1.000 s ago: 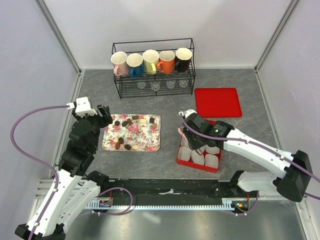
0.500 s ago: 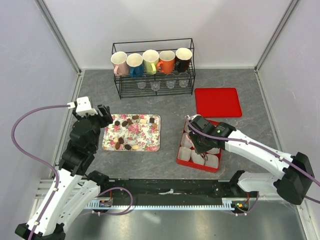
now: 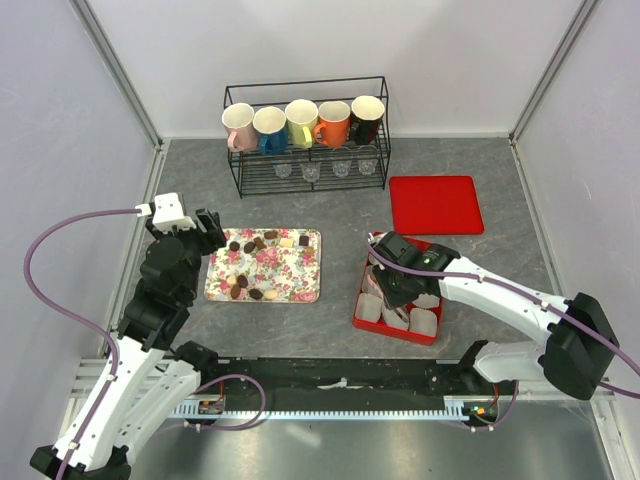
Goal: Pack the chocolate
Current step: Place the fake chocolate in the packing box.
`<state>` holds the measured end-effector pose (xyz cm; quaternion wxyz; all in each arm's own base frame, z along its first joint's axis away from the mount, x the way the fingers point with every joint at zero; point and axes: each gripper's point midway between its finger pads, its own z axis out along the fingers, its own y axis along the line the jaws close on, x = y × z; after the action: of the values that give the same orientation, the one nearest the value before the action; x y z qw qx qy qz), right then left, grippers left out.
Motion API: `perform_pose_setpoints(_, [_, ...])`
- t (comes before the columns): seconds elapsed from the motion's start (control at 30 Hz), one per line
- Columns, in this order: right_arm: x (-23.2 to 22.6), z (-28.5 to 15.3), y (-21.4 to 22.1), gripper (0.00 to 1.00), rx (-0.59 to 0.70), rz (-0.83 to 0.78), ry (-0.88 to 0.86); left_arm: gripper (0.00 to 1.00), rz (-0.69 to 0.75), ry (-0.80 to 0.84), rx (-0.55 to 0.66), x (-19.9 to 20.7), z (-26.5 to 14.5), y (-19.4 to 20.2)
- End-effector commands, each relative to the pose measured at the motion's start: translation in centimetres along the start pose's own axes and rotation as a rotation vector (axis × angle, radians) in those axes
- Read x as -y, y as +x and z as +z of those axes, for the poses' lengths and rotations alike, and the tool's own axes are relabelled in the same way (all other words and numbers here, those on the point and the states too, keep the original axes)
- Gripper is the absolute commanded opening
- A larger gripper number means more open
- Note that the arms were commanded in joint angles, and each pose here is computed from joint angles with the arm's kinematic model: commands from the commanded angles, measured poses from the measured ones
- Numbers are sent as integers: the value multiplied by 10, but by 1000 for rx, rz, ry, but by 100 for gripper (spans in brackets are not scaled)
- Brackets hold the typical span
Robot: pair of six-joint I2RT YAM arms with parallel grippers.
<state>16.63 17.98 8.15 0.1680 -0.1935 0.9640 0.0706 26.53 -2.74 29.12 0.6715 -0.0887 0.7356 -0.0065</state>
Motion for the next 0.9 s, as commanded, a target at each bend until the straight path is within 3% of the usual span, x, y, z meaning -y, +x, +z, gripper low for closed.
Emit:
perform_pose_setpoints(0.0, [-2, 1, -4, 32, 19, -1, -18, 73, -25, 7, 13, 3, 2, -2])
perform_pose_setpoints(0.37, [2, -4, -6, 47, 31, -2, -7, 73, -22, 9, 7, 4, 3, -1])
perform_pose_setpoints(0.87, [6, -54, -58, 47, 232, -43, 23, 73, -25, 14, 7, 4, 3, -1])
